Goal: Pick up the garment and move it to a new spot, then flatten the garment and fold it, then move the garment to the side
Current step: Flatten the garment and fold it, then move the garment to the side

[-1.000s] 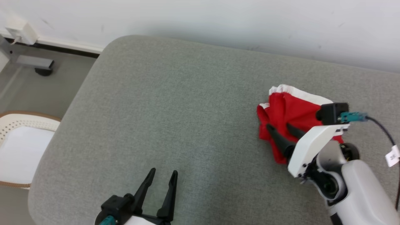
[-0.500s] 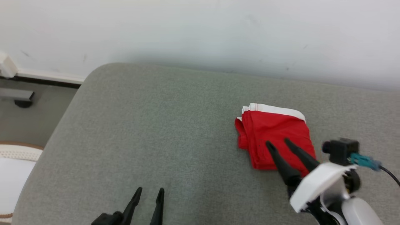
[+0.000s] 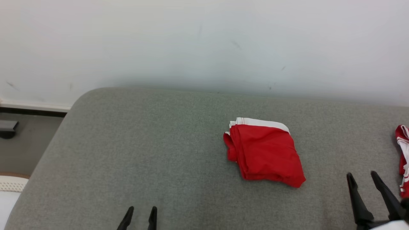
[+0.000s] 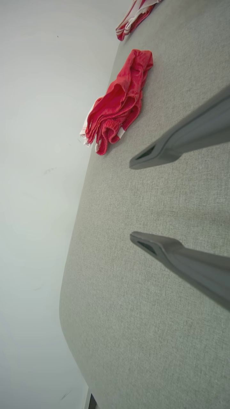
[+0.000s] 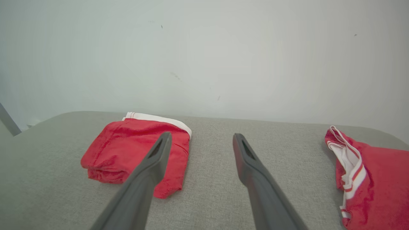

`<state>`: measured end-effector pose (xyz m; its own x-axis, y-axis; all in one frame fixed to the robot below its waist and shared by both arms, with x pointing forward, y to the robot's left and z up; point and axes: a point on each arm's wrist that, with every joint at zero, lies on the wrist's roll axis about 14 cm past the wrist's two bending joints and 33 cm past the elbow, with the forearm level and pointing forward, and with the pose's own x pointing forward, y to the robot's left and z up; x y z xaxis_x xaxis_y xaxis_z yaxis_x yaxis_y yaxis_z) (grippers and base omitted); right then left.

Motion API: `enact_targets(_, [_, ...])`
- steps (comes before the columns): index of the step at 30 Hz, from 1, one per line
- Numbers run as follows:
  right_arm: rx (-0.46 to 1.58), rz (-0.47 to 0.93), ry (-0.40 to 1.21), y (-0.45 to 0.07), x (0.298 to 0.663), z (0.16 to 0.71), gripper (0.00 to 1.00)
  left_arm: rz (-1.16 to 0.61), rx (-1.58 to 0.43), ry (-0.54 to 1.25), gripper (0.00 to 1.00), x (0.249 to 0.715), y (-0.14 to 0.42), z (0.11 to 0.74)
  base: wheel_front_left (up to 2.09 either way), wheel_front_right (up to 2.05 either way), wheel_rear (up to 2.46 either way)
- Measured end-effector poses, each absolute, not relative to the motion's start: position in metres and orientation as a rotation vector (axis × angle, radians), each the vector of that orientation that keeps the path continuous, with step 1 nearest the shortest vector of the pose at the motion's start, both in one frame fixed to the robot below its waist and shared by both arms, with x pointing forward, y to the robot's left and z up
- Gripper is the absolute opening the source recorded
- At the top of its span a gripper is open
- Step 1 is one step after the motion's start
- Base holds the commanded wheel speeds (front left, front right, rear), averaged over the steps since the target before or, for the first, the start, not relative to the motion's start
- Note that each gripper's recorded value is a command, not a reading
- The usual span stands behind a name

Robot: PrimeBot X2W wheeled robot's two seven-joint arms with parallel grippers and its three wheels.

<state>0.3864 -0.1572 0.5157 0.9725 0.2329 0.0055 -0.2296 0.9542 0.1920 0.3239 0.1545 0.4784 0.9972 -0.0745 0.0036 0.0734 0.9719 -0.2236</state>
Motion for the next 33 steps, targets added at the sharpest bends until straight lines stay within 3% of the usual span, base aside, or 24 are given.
enact_targets(11, [0.038,0.122,0.015,-0.201,0.341,0.482,1.0,-0.052,-0.196,-0.037,1.0,0.304,0.165,0.488,0.0,0.0,0.0])
enact_targets(20, [0.094,0.087,0.02,-0.198,0.327,0.476,1.0,-0.084,-0.184,-0.045,1.0,0.302,0.16,0.491,0.0,0.0,0.0])
enact_targets(26, [0.275,0.121,0.045,-0.177,0.349,0.476,1.0,-0.108,-0.187,-0.027,1.0,0.308,0.153,0.487,0.0,0.0,0.0])
enact_targets(33, [0.477,0.175,0.231,-0.165,0.415,0.477,1.0,-0.148,-0.19,0.01,1.0,0.321,0.139,0.479,0.0,0.0,0.0])
